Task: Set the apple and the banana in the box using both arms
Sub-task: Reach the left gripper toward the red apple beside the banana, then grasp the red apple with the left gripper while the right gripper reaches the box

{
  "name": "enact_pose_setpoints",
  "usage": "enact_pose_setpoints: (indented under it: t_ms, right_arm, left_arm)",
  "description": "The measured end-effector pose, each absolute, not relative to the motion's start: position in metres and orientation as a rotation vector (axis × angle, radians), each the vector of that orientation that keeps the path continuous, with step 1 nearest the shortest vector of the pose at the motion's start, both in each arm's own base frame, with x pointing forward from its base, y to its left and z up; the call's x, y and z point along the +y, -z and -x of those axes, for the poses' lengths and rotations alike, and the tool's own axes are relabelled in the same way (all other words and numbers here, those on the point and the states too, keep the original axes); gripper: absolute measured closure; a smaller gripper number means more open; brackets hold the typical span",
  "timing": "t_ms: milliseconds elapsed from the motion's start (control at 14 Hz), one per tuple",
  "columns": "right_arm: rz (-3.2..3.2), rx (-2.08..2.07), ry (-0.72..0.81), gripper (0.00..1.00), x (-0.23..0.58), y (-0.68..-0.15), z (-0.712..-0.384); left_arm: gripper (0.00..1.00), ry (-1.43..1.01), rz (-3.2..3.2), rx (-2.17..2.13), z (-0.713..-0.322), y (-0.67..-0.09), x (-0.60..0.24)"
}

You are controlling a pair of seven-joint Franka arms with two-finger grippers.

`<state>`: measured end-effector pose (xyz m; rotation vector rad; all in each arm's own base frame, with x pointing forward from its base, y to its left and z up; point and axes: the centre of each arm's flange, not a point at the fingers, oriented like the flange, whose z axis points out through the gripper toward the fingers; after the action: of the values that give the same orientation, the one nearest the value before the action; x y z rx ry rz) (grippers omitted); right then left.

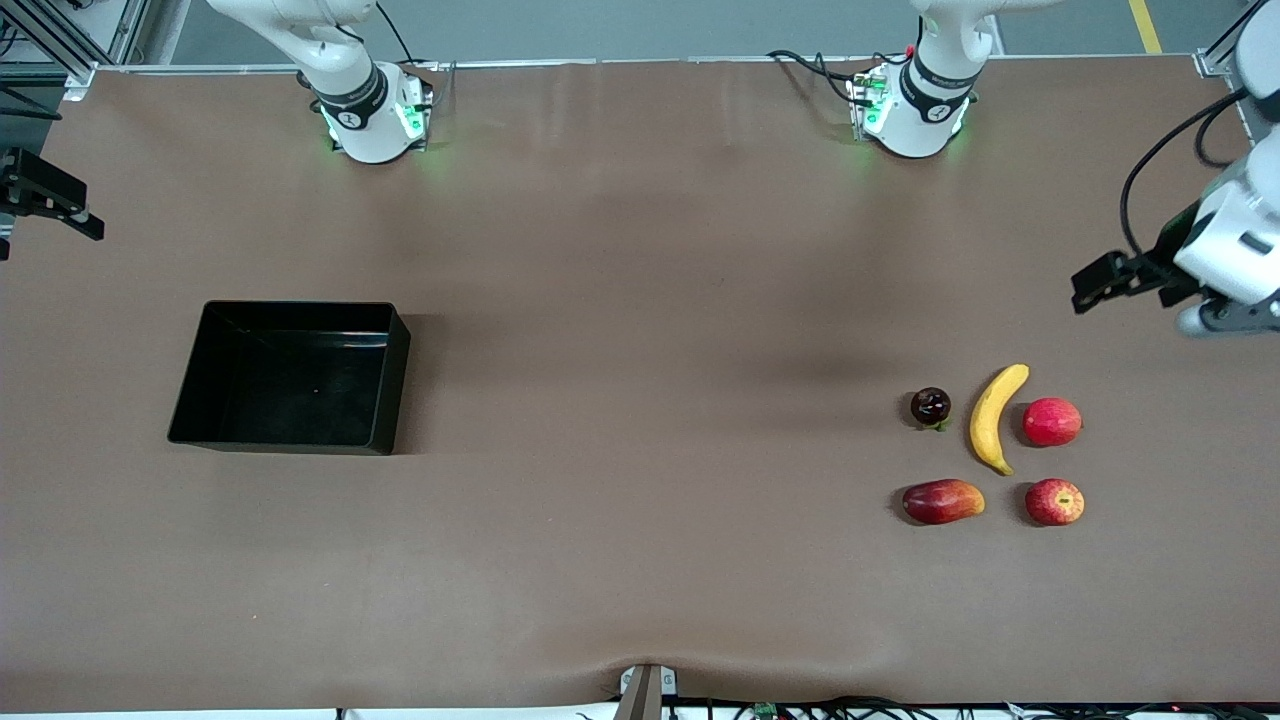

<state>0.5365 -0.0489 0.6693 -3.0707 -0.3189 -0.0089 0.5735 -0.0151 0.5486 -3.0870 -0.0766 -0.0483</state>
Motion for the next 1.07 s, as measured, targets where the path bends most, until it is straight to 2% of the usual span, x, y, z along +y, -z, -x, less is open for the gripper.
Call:
enact_pose_setpoints:
  t_ms: [569,1068]
  right_arm:
    - [3.071,-0.275,-0.017,0.00,-0.065,-0.660,-0.539]
    - [3.040,-0.203,-0.186,0.00,-0.094,-0.583,-0.577]
  left_arm:
    - [0.00,0.151,3.102,-0.124,-0.621,-0.418,0.020]
    - [0.00,0.212,3.035,-0.028,-0.669,-0.352,0.031]
